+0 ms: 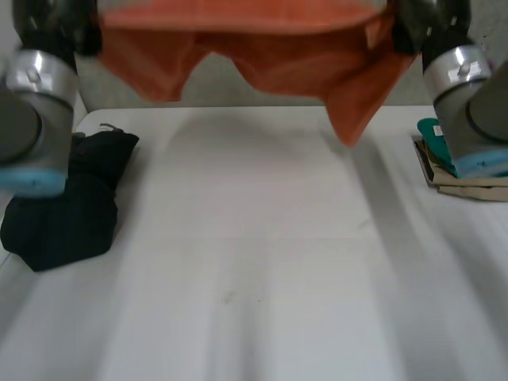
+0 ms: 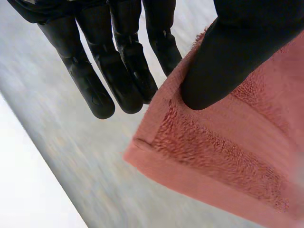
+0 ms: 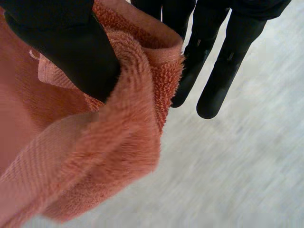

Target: Fold the laundry.

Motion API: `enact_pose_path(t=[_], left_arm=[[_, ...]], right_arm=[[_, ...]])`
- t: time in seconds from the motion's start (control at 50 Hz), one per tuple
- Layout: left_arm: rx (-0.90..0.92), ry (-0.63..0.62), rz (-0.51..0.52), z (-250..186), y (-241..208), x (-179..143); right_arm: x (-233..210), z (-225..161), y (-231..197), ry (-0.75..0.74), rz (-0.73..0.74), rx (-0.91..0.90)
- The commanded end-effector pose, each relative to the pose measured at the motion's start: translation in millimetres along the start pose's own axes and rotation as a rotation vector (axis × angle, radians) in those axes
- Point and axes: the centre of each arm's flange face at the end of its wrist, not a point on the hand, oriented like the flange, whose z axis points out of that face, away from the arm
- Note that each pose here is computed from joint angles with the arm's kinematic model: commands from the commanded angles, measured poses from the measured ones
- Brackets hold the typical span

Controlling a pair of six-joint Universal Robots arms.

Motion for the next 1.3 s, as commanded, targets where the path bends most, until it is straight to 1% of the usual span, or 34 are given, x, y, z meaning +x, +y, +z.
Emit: enact_pose_path(t=[0.02, 0.08, 0.1, 0.2, 0.32, 0.46, 0.6, 0.74, 0.84, 0.94, 1.08, 1.18, 1.3], left_arm=[[-0.306, 0.17, 0.033, -76.7, 78.7, 32.2], [-0.389, 0.241, 0.036, -102.4, 101.4, 44.7], [-0.43, 0.274, 0.044, -115.2, 113.4, 49.8], [-0.512, 0.309, 0.087, -139.6, 133.6, 52.0], [-0.51, 0.278, 0.088, -139.6, 126.6, 42.6], [-0.489, 0.245, 0.041, -134.8, 114.6, 37.3], [-0.491, 0.225, 0.013, -133.6, 110.2, 34.2], [-0.5, 0.221, -0.011, -134.1, 106.0, 33.2], [-0.494, 0.223, -0.014, -133.0, 103.0, 33.8], [-0.476, 0.21, -0.012, -127.2, 99.3, 30.3], [-0.445, 0.193, -0.036, -116.5, 87.9, 26.1], [-0.44, 0.183, -0.056, -109.6, 82.1, 22.9], [-0.423, 0.166, -0.075, -99.1, 71.8, 18.0]], right_arm=[[-24.5, -64.2, 73.6, -0.169, 0.084, -0.38], [-36.3, -87.8, 90.6, -0.248, 0.121, -0.481], [-40.8, -101.2, 98.1, -0.285, 0.135, -0.542], [-38.8, -130.3, 109.6, -0.338, 0.138, -0.703], [-20.9, -139.3, 109.0, -0.272, 0.181, -0.797], [-13.3, -148.1, 104.8, -0.192, 0.314, -0.857], [-11.0, -155.0, 88.7, -0.145, 0.407, -0.89], [-3.9, -154.5, 60.6, -0.102, 0.409, -0.861], [-12.1, -160.1, 48.4, -0.094, 0.421, -0.861], [-33.1, -176.8, 53.2, -0.107, 0.405, -0.908], [-67.4, -189.3, 68.1, -0.123, 0.343, -0.873], [-82.6, -182.2, 79.6, -0.12, 0.294, -0.81], [-96.1, -171.0, 95.9, -0.135, 0.252, -0.797]])
